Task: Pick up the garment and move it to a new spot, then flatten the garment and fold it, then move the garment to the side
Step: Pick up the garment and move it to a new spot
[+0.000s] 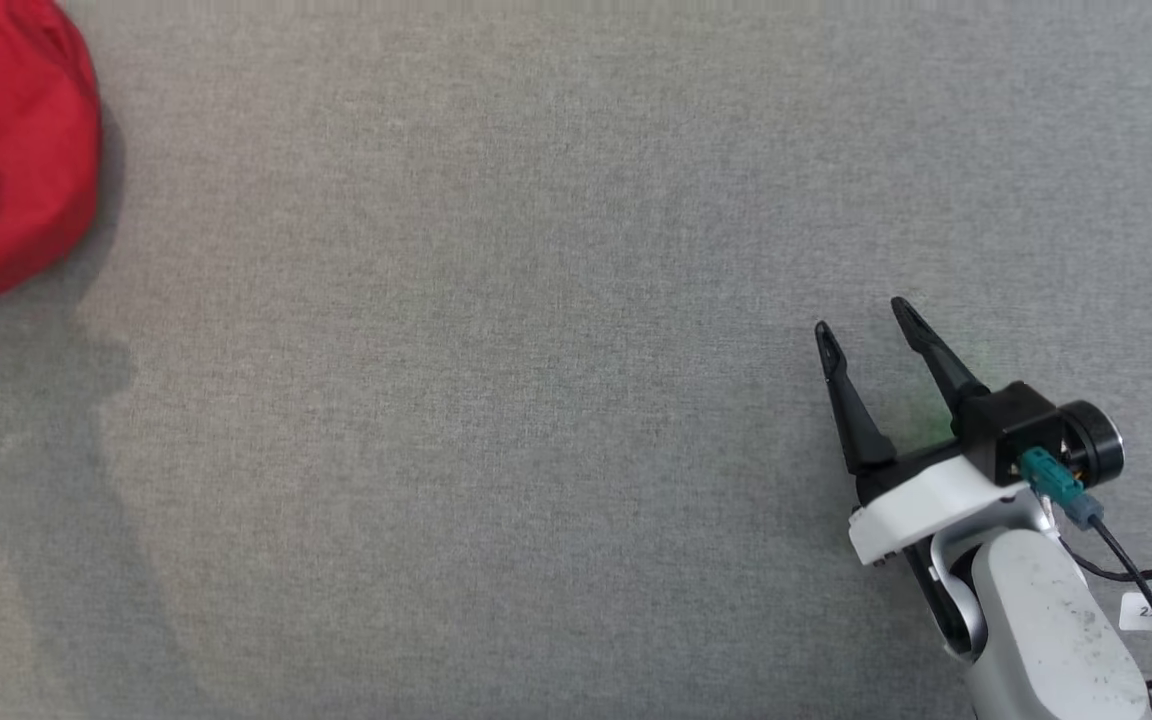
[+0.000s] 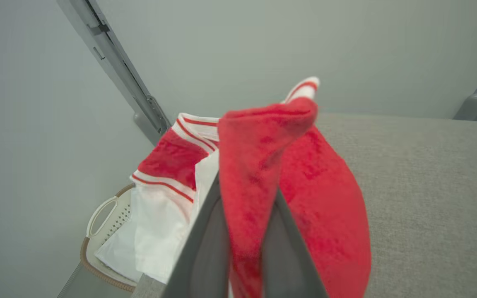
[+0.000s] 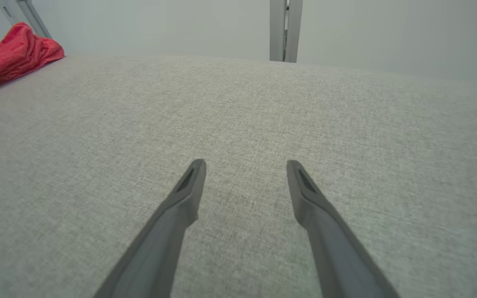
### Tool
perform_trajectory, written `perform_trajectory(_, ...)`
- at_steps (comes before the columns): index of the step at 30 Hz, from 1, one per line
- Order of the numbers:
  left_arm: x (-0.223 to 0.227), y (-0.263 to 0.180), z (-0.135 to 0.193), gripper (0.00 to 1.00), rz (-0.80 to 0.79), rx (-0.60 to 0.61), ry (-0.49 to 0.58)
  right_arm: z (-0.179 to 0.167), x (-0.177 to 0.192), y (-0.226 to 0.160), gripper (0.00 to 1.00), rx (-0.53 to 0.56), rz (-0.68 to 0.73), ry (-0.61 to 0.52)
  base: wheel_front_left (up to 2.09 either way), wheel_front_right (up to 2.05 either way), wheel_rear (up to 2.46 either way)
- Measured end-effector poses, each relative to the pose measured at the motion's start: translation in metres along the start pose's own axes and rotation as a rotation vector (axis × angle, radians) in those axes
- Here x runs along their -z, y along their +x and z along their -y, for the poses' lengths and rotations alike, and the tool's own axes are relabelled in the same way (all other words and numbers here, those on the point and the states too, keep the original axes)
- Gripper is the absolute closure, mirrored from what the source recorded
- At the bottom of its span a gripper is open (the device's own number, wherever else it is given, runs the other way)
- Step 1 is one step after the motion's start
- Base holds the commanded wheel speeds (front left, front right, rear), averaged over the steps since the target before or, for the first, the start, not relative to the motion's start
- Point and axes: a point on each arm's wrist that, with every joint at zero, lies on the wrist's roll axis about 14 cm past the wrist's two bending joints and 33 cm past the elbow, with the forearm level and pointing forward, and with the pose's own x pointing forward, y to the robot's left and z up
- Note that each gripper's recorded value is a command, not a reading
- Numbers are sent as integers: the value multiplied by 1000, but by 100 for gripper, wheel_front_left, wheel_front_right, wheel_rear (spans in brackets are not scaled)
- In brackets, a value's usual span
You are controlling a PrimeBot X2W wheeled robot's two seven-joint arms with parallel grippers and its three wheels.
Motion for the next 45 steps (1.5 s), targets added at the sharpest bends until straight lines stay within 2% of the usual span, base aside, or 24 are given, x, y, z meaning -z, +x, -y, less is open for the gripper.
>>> perform_trajectory(3,-46,0,13,100,98,59,53,2,-5,-11,0,16,4,21,0,0,0)
perform_trajectory(4,-80,-4,27,100,173,109,83,2,-9,-20,0,27,4,35,0,0,0)
perform_trajectory(11,-182,-38,114,100,401,339,127,13,-37,-53,0,93,65,64,0,0,0)
perform_trajectory(20,-274,-120,251,100,648,664,110,38,-72,-98,0,201,160,69,0,0,0)
perform_trajectory(26,-313,-168,293,100,773,784,55,57,-86,-124,0,276,208,64,0,0,0)
perform_trajectory(29,-301,-165,305,100,728,809,18,65,-89,-133,0,307,221,63,0,0,0)
perform_trajectory(34,-217,-119,310,100,493,785,-32,74,-87,-137,0,336,216,63,0,0,0)
perform_trajectory(40,-107,-61,287,100,228,659,-84,84,-83,-126,0,350,202,60,0,0,0)
perform_trajectory(45,-45,-26,260,100,97,535,-93,95,-72,-120,0,372,171,54,0,0,0)
